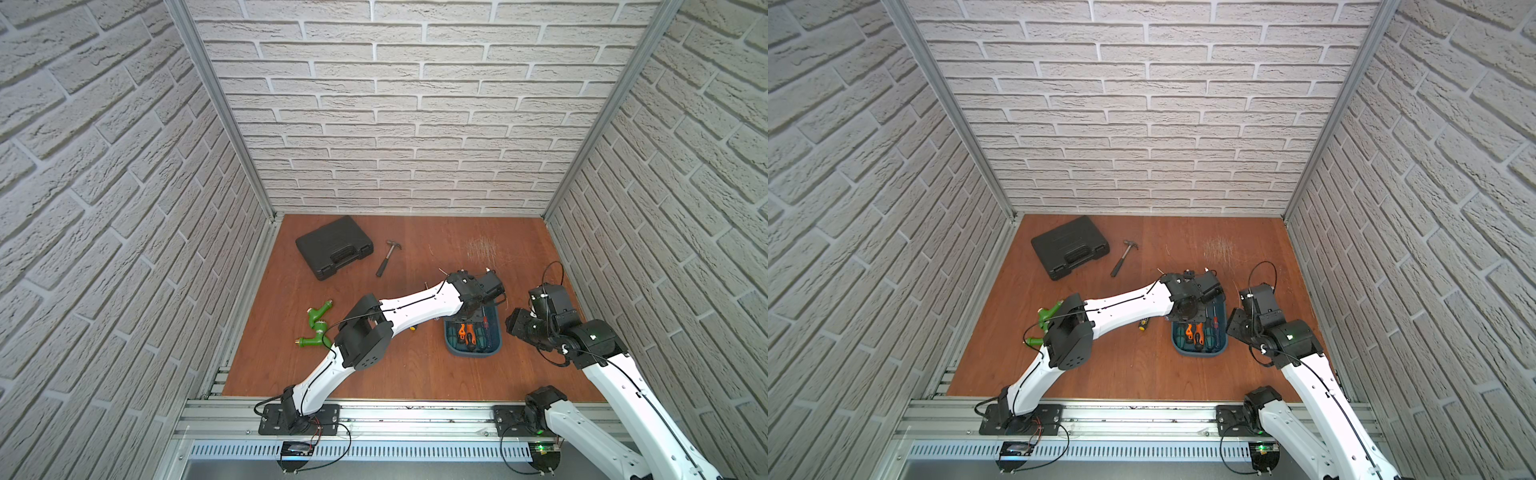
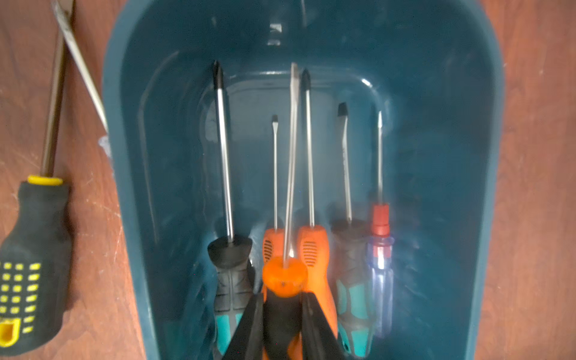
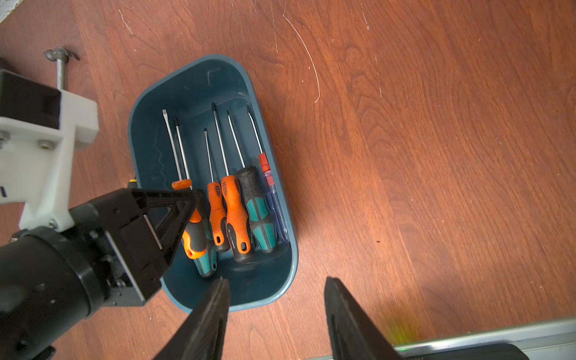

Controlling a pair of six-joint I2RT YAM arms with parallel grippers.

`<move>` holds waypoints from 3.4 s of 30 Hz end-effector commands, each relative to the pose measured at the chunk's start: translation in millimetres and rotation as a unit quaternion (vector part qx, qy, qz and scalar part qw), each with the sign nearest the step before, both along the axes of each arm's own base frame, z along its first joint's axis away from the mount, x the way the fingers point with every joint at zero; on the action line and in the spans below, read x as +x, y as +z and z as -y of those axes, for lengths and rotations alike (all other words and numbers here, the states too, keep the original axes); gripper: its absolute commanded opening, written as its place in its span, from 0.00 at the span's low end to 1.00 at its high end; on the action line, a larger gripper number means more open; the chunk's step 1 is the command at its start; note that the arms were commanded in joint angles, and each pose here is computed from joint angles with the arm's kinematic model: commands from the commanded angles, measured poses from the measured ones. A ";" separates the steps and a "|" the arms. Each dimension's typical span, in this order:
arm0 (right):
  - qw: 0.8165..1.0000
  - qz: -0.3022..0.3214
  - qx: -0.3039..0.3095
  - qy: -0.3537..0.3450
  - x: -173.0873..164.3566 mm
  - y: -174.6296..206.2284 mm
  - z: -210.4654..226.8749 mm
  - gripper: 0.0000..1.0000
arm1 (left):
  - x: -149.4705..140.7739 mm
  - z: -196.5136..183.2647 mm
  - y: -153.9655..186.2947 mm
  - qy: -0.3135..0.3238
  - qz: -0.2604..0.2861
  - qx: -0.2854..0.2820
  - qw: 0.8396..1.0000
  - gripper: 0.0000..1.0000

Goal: Put the screwdriver on the desktop into the storage box
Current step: Place the screwdriver in the storage box, then pick up the screwdriver from the center of the board.

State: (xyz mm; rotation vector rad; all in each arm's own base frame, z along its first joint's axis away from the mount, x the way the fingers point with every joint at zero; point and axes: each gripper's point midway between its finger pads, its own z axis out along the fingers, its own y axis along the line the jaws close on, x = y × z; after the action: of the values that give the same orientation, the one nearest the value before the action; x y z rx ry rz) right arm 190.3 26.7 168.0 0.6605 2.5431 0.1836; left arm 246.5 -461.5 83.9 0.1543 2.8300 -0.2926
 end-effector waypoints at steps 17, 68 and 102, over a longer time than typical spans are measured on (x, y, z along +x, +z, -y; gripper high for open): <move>1.000 -0.009 0.012 -0.009 0.2 -8.2 -2.0 0.55 | -19.4 -10.8 -11.7 0.028 -0.035 0.011 0.999 0.24; 0.969 -0.137 -0.021 0.205 89.5 -75.2 -235.5 0.71 | -55.7 -359.5 79.5 0.389 0.177 0.009 0.904 0.52; 0.950 -0.167 -0.039 0.259 115.4 -123.3 -271.7 0.25 | -50.9 -355.0 87.8 0.391 0.185 0.029 0.901 0.53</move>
State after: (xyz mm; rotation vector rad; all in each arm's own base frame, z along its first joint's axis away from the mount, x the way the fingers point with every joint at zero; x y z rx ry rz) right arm 302.3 289.7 28.6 0.0423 3.0237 0.0905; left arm 195.1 -112.3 163.6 -0.8078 2.3116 -0.0193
